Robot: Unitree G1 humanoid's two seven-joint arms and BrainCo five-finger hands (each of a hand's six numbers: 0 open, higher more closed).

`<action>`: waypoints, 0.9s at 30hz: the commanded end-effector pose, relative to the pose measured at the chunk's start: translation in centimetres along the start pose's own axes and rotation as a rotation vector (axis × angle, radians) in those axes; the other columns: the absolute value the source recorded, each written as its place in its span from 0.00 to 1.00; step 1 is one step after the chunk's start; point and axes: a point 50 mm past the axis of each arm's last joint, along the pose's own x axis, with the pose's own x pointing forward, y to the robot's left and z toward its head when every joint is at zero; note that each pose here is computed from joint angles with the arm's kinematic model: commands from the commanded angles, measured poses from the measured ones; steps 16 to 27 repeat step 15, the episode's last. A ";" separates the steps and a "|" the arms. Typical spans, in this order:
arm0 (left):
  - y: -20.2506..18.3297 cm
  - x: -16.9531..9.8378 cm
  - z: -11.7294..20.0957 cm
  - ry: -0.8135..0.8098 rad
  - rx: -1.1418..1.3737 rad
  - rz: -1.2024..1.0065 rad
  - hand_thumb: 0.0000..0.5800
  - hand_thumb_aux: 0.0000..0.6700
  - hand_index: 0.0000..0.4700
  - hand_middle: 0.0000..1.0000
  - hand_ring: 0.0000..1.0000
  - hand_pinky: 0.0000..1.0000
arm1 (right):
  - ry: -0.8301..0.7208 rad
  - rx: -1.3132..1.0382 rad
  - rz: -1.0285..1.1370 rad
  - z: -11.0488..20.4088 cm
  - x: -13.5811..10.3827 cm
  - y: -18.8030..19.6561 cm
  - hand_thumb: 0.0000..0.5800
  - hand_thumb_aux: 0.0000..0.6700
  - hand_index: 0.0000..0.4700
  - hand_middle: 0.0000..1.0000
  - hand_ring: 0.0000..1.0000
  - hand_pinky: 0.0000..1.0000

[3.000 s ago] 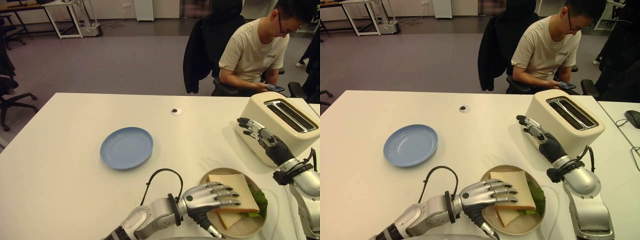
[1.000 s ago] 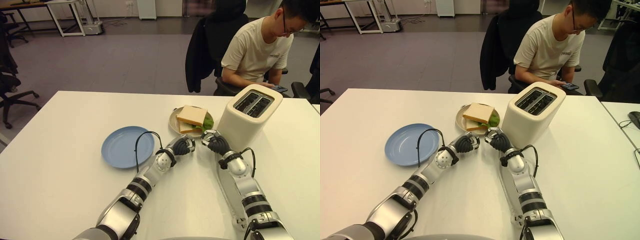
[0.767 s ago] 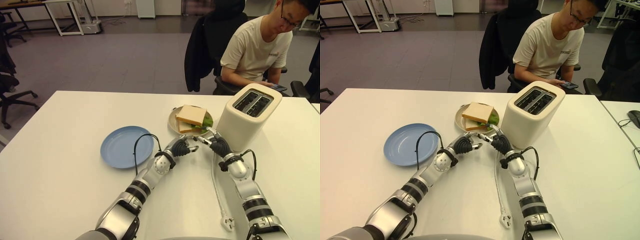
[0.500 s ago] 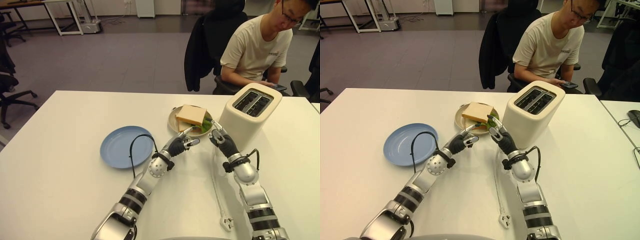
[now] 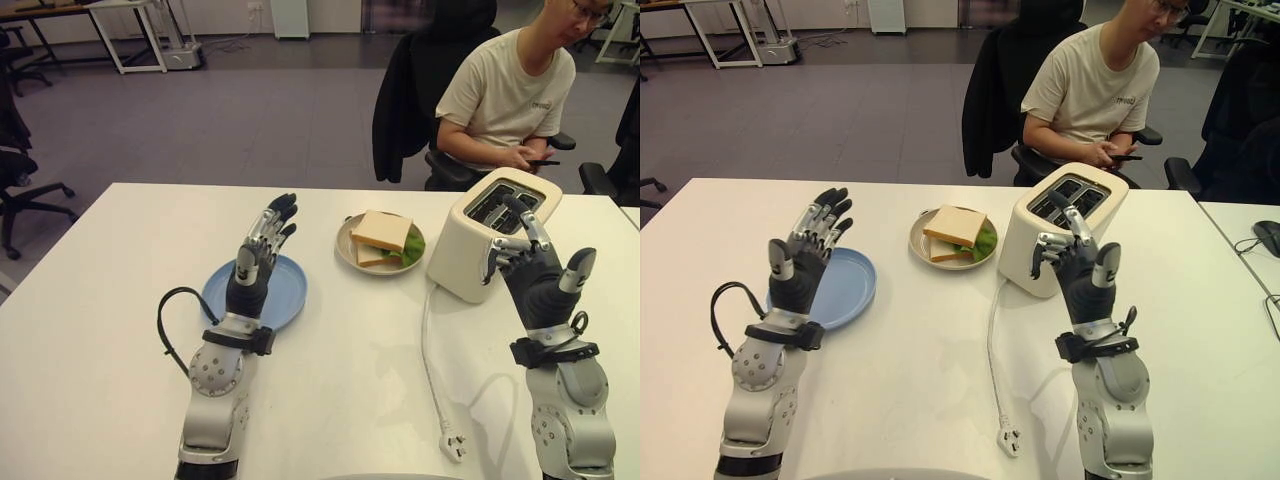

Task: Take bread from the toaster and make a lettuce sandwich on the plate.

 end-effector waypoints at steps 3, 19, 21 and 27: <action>0.6 -0.9 0.9 0.017 -0.012 0.018 0.00 0.00 0.00 0.00 0.00 0.00 | 0.056 0.031 -0.013 -0.3 -1.5 0.0 0.00 0.00 0.00 0.00 0.00 0.00; 1.2 -1.9 0.6 0.064 -0.048 0.047 0.00 0.00 0.00 0.00 0.00 0.00 | 0.074 0.060 -0.035 -0.7 -2.5 0.1 0.00 0.00 0.00 0.00 0.00 0.00; 1.2 -1.9 0.6 0.064 -0.048 0.047 0.00 0.00 0.00 0.00 0.00 0.00 | 0.074 0.060 -0.035 -0.7 -2.5 0.1 0.00 0.00 0.00 0.00 0.00 0.00; 1.2 -1.9 0.6 0.064 -0.048 0.047 0.00 0.00 0.00 0.00 0.00 0.00 | 0.074 0.060 -0.035 -0.7 -2.5 0.1 0.00 0.00 0.00 0.00 0.00 0.00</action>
